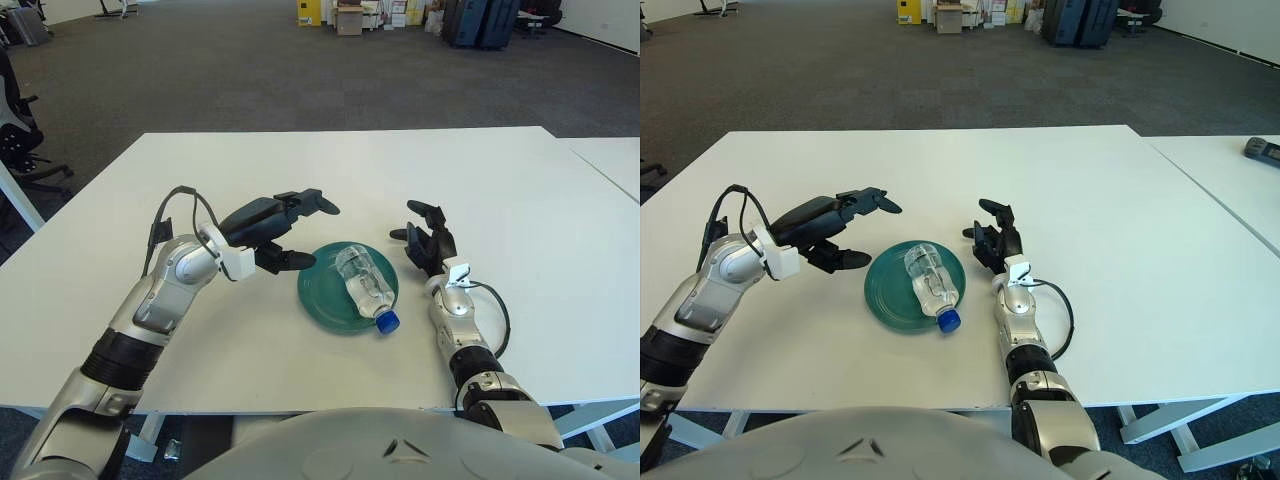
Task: Put the bottle into the plate.
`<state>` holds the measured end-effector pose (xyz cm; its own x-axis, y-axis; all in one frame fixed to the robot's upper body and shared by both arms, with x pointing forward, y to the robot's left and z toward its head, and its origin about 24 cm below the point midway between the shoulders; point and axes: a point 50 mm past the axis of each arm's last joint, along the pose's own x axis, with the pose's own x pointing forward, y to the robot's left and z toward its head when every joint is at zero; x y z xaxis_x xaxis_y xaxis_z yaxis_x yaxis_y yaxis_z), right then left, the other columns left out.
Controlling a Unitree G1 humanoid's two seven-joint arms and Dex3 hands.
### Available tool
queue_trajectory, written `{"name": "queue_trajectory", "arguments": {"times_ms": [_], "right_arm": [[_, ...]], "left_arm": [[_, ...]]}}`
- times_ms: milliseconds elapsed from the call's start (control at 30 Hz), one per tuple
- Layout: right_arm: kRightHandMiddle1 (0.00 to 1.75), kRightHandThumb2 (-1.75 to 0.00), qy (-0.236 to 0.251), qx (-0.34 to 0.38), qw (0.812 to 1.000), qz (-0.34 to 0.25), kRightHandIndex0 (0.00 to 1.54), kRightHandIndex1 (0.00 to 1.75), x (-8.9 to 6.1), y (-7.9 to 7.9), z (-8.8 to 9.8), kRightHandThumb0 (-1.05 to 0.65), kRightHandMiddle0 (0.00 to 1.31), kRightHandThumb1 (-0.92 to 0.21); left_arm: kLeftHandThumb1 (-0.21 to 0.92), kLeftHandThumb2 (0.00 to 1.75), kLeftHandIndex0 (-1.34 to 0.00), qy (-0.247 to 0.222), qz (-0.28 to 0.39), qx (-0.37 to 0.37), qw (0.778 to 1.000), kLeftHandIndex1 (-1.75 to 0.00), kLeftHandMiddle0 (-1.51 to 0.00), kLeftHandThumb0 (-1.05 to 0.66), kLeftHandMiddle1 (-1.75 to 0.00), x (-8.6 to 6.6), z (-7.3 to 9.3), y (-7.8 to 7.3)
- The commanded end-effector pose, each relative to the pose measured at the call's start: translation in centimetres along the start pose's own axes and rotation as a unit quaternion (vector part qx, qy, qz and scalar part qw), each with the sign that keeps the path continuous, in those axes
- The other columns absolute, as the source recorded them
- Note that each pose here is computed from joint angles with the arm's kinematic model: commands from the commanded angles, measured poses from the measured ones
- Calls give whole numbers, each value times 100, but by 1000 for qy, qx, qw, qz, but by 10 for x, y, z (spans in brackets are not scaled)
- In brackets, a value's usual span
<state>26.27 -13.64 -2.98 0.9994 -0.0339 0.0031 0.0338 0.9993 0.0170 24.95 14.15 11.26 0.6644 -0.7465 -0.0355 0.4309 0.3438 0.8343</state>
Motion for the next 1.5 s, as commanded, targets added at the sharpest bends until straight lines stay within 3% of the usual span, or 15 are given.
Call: {"name": "queue_trajectory", "arguments": {"times_ms": [0, 100, 233, 300, 333, 467, 700, 967, 1233, 1467], "right_arm": [[93, -64, 44, -5, 999, 4, 62, 99, -20, 1, -22, -51, 1, -92], [93, -64, 49, -5, 999, 6, 62, 98, -20, 0, -23, -53, 2, -92], [94, -64, 46, -4, 999, 3, 62, 99, -21, -1, -23, -54, 2, -92], [94, -65, 47, -6, 999, 3, 62, 99, -21, -2, -24, -55, 2, -92], [94, -66, 47, -7, 999, 3, 61, 99, -21, -2, -24, -56, 2, -92], [95, -67, 48, -9, 999, 2, 61, 99, -21, -3, -24, -58, 2, -92], [96, -68, 48, -10, 999, 0, 61, 100, -20, -4, -24, -58, 3, -92], [97, -68, 53, -7, 999, -10, 63, 101, -20, -7, -25, -55, 6, -92], [98, -69, 55, -1, 998, -14, 63, 102, -19, -8, -25, -53, 8, -92], [97, -71, 65, 2, 998, -16, 63, 101, -19, -10, -26, -53, 9, -92]], "left_arm": [[92, 63, -3, 12, 11, -17, 1000, -91, -27, -101, -3, -2, -3, 5], [92, 62, -4, 18, 35, -52, 998, -91, -29, -100, -3, -2, -5, 5], [92, 61, -5, 22, 108, -171, 979, -92, -35, -96, -6, 0, -16, 2], [92, 60, -6, 22, 145, -252, 956, -92, -37, -93, -6, 2, -30, -5], [92, 69, -4, 22, 169, -295, 940, -86, -35, -91, -5, 2, -41, -8], [92, 64, -5, 11, 237, -380, 894, -88, -43, -83, -6, 1, -60, -16], [92, 72, -2, -3, 300, -425, 854, -87, -46, -72, -5, 0, -60, -18], [92, 86, 0, 18, 350, -511, 785, -76, -41, -62, -1, -4, -71, -38], [92, 92, 0, 53, 373, -532, 759, -68, -34, -68, 0, -4, -74, -53], [92, 95, 0, 66, 375, -543, 749, -59, -29, -76, 0, -4, -80, -64]]}}
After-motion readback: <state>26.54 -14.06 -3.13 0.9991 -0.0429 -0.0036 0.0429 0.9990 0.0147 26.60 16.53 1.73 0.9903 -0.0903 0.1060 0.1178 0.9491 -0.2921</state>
